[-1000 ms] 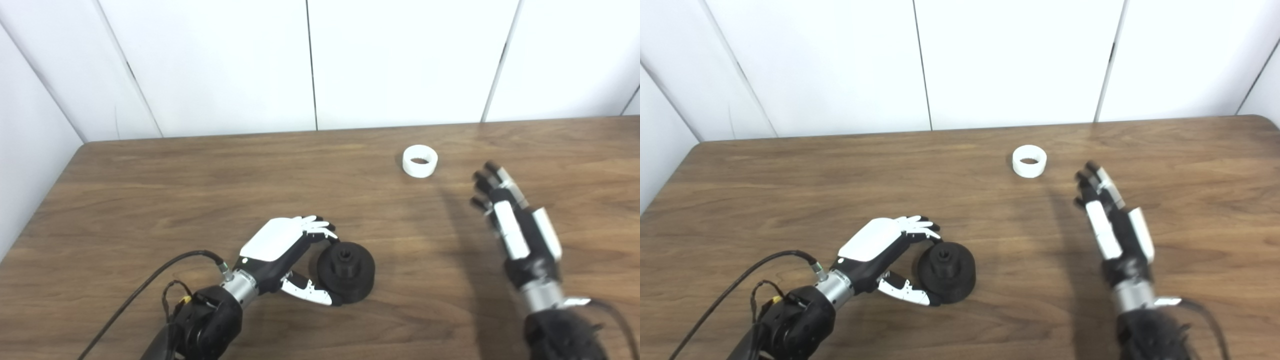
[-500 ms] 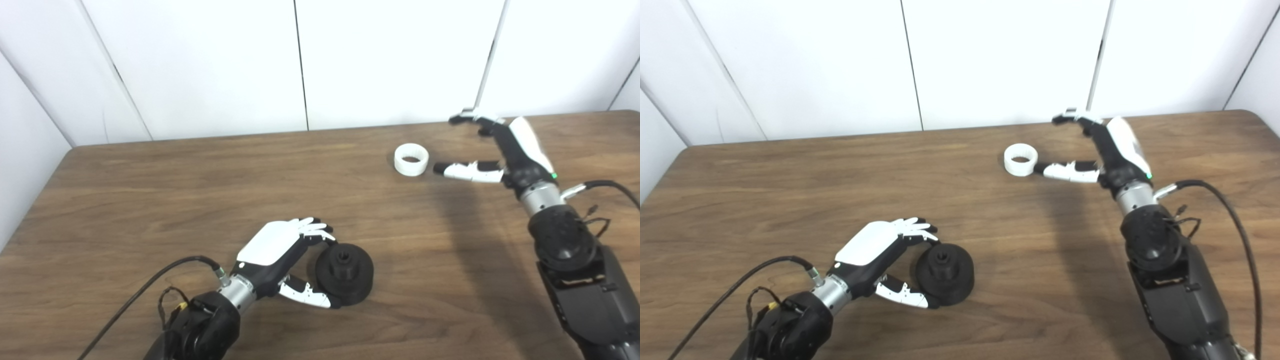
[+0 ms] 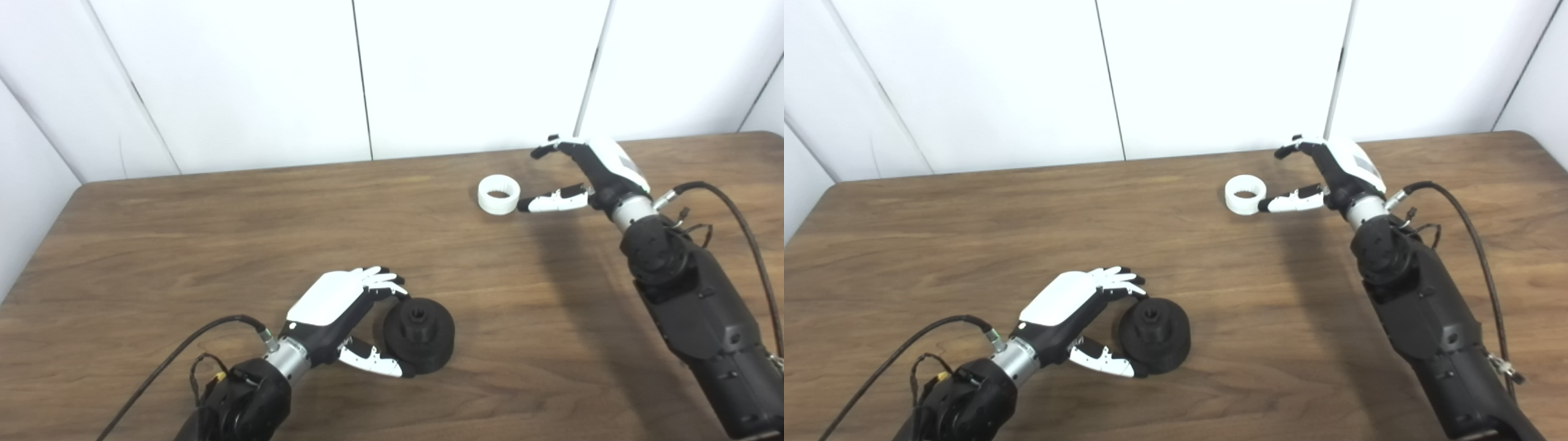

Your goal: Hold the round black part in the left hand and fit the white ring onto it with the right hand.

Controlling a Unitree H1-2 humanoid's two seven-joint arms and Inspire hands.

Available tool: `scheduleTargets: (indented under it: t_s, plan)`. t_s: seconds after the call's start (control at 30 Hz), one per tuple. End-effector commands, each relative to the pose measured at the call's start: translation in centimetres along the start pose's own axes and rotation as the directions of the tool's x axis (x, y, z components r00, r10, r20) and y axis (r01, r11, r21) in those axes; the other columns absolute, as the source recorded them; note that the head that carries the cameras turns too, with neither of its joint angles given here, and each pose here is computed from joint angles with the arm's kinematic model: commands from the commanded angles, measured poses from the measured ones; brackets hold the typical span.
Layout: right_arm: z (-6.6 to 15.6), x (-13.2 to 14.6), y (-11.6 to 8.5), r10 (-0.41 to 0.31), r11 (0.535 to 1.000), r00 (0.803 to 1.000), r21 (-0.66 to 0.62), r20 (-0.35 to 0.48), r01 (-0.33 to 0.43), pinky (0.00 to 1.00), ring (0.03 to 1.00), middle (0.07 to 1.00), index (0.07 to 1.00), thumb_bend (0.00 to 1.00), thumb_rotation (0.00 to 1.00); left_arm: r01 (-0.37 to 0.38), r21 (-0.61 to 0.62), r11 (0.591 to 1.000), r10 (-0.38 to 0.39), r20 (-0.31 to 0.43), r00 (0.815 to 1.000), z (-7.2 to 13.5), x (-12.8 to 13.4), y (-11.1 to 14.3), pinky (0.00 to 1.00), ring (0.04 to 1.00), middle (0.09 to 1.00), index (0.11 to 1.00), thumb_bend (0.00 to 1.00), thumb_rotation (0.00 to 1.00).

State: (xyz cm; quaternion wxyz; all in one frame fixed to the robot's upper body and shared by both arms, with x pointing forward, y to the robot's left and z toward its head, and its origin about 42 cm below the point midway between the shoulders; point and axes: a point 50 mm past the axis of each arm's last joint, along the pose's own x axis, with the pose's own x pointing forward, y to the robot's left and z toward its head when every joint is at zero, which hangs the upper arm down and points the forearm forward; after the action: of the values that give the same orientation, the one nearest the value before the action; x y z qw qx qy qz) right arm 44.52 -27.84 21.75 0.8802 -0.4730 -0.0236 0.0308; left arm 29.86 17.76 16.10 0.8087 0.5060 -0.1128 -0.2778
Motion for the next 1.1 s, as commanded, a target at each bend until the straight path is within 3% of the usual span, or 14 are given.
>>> scheduleTargets:
  t_s: [0.0, 0.5, 1.07]
  plan:
    - [2.3, 1.5, -2.7, -0.071, 0.997, 0.994, -0.018, 0.079, 0.073, 0.89, 0.964, 0.914, 0.735, 0.87, 0.36, -0.001, 0.03, 1.0, 0.002, -0.017, 1.0, -0.4, -0.4, 0.7, 0.95, 0.944, 0.888, 0.666, 0.74, 0.46]
    - [1.9, 2.9, -2.0, -0.042, 0.999, 0.996, -0.009, 0.076, 0.043, 0.86, 0.963, 0.917, 0.756, 0.86, 0.37, 0.009, 0.016, 1.0, -0.008, -0.044, 0.999, -0.5, -1.7, 0.6, 0.96, 0.95, 0.892, 0.679, 0.73, 0.4]
    - [2.4, 4.0, -1.6, -0.044, 0.999, 0.995, 0.025, 0.085, 0.042, 0.87, 0.96, 0.915, 0.751, 0.83, 0.38, 0.016, 0.022, 1.0, -0.015, -0.051, 0.999, -0.7, -2.2, -0.1, 0.96, 0.947, 0.896, 0.69, 0.72, 0.44]
